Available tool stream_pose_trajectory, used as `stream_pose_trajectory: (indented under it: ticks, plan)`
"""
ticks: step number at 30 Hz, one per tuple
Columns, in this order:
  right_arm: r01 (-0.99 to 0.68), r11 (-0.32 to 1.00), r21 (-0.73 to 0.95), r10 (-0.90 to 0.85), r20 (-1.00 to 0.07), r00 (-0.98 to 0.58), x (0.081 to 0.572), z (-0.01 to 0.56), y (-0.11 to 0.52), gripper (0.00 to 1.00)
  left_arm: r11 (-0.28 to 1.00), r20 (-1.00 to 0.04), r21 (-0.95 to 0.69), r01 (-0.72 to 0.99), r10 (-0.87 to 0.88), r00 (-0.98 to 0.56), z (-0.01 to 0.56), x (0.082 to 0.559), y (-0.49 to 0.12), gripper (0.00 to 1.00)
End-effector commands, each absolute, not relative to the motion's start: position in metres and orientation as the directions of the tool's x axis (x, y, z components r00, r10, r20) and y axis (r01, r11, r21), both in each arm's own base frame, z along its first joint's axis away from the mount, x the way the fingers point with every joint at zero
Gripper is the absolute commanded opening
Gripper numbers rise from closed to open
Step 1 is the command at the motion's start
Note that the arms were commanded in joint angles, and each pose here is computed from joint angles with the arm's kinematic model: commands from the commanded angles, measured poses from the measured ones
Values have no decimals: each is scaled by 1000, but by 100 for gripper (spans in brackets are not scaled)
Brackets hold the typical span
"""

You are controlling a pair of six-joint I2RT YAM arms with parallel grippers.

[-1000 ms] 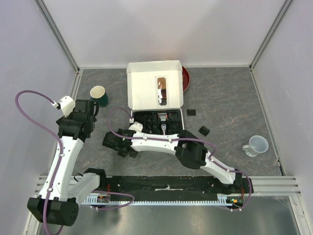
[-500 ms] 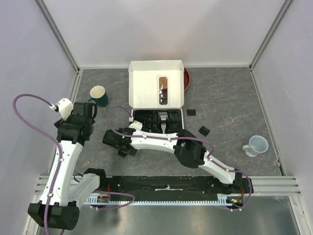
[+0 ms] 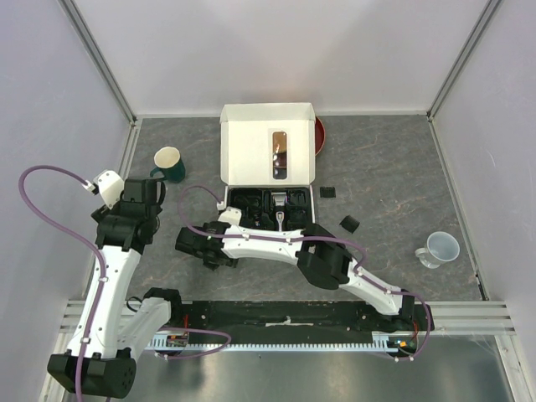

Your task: Sort the hair-cutting tools

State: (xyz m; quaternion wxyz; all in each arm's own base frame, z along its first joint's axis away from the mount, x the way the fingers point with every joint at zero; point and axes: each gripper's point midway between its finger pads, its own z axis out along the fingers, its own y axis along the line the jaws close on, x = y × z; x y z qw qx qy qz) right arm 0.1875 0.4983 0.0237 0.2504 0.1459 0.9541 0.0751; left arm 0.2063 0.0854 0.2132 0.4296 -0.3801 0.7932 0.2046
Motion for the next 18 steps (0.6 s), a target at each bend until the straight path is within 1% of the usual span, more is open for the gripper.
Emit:
stream_pose_trajectory:
  ticks: [1,9,12,18]
  plan:
    - [193,976,-98,128,-457,-880,165,-26,427,78,624,-846,-30,-781,-433,-312,216,211,86,86]
    - [108,982,-153,32,-433,-901,156,-23,412,79,638,-845,-46,-769,-435,-311,216,210,83,86]
    - [70,986,-150,-1,-430,-903,152,-20,412,79,640,-845,-42,-767,-432,-314,215,210,83,86]
    - [31,989,-145,-30,-403,-915,138,-20,388,79,648,-845,-47,-760,-432,-316,215,211,82,86]
